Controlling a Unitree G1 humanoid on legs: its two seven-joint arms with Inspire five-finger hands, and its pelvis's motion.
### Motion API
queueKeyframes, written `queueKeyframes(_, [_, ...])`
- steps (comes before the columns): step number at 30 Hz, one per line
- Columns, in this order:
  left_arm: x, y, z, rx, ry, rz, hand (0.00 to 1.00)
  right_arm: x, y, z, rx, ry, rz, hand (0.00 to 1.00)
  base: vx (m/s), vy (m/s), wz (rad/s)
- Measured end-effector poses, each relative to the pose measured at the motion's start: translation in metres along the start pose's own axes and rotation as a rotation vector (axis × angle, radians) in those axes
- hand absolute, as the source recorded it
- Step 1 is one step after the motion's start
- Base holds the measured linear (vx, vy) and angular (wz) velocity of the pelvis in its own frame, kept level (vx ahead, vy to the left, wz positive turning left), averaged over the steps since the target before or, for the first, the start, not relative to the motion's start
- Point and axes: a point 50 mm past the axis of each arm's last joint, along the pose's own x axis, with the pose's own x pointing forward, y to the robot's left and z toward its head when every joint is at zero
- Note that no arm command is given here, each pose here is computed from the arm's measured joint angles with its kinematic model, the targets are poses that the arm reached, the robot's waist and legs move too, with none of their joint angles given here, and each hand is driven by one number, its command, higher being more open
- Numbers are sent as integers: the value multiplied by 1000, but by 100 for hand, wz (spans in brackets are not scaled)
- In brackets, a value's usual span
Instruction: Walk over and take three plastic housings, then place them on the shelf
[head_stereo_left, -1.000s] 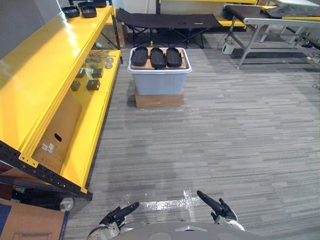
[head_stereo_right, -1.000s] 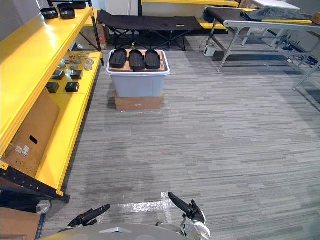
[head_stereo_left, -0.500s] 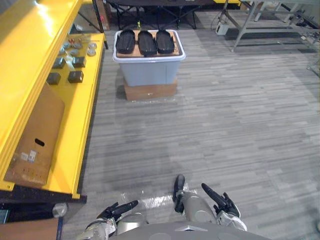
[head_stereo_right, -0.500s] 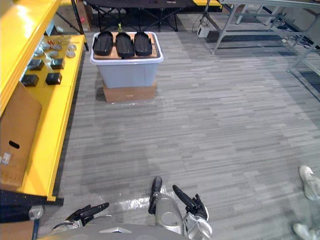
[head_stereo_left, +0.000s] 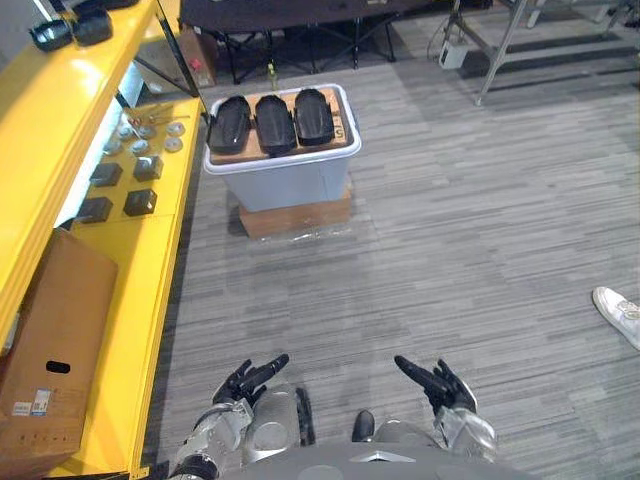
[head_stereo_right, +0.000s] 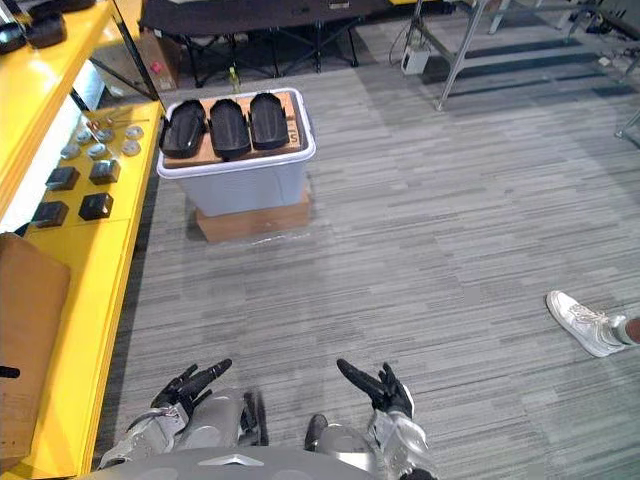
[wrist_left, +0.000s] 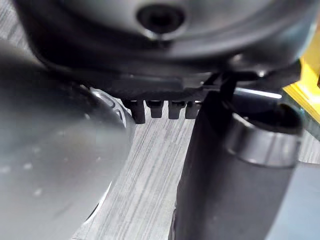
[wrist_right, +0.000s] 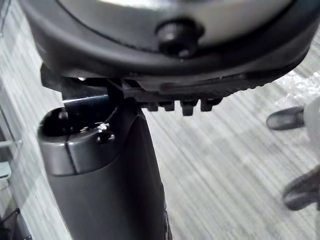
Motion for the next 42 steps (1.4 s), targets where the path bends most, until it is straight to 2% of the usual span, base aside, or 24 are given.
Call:
queueKeyframes(3, [-2, 12, -15, -58, 103, 41, 100, -2, -6, -2, -16, 3, -20, 100, 320, 196, -3])
queueKeyframes(6, [-5, 26, -16, -90, 106, 83, 100, -3, -5, -6, -23, 14, -10, 100, 385, 226, -4])
queueKeyframes(11, [-7, 36, -15, -25, 117, 141, 100, 1, 7, 2, 11, -9, 38, 100, 604, 218, 8])
queueKeyframes(13, [-6, 30, -15, 49, 90, 126, 100, 4, 17, 11, 39, -43, 75, 100, 819, 68, 81])
queueKeyframes(17, [-4, 23, -10, 55, 65, 117, 100, 4, 17, 10, 67, -46, 70, 100, 392, -169, 45])
queueKeyframes(19, [-3, 21, -9, 96, 48, 102, 100, 0, 10, 1, 82, -28, 55, 100, 394, -302, 67])
queueKeyframes(21, [-1, 6, -16, 77, 45, 61, 100, -6, -14, -4, 100, -15, -20, 100, 720, -519, 74])
queueKeyframes(26, [-1, -1, -14, 98, -3, 44, 100, -9, -25, -6, 115, -18, -52, 100, 440, -181, 35])
queueKeyframes(28, [0, -4, -3, 122, -45, 21, 100, -9, -26, -3, 78, -25, -58, 100, 234, -5, 60])
queueKeyframes(34, [-1, -13, 3, 206, -67, -18, 100, -5, -8, 42, 60, -243, -50, 100, 162, 179, -1])
queueKeyframes(38, [-1, -23, 18, 382, -99, -58, 100, -5, 14, 65, 56, -334, 29, 100, 188, 203, 1])
queueKeyframes(42, [-1, -25, 24, 395, -106, -56, 100, -20, 37, 107, 42, -529, 137, 100, 117, 100, -5])
